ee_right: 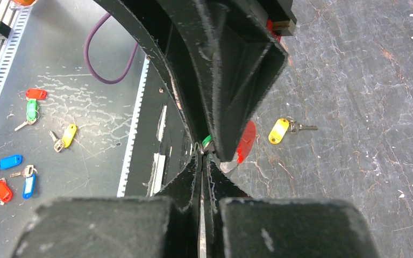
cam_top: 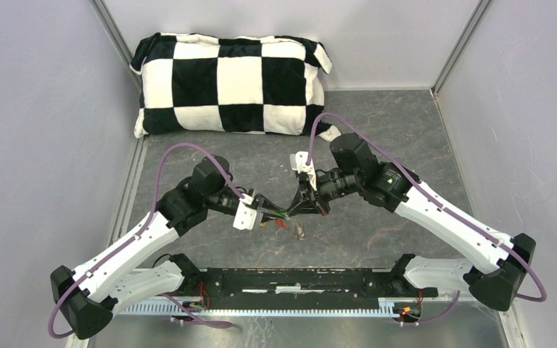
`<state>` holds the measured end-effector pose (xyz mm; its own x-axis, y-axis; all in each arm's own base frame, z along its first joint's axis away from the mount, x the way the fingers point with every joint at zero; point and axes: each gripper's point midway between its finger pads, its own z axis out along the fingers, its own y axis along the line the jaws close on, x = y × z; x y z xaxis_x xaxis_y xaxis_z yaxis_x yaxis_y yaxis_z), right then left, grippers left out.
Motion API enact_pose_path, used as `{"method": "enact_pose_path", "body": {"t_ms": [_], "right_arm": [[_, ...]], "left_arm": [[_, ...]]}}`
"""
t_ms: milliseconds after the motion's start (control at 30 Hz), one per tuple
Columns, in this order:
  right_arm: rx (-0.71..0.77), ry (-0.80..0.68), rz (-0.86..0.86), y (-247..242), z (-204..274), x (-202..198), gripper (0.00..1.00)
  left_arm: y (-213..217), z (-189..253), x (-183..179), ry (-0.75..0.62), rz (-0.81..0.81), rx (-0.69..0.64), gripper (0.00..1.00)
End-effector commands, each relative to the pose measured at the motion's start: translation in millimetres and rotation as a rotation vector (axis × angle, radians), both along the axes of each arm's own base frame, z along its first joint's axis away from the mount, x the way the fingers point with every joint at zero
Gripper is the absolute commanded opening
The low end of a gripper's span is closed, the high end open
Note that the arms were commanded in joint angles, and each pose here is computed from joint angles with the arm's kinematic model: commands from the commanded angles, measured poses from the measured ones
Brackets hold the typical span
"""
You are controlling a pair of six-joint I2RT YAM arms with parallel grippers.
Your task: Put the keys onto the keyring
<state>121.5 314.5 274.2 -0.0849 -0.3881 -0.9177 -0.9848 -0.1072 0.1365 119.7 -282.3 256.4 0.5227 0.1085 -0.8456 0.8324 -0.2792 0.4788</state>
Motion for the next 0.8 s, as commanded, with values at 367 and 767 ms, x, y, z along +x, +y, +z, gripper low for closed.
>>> {"method": "enact_pose_path", "body": {"t_ms": [367,767], "right_arm": [[0.073,-0.068,-0.065,-3,19,7,0.0],[0.076,-0.072,-0.117,-2,21,15,0.0]], "left_arm": [[9,14,1,-0.12,0.026,-0.023,0.02],[18,16,8,-0.172,0.111,-0.048,0.35]]}}
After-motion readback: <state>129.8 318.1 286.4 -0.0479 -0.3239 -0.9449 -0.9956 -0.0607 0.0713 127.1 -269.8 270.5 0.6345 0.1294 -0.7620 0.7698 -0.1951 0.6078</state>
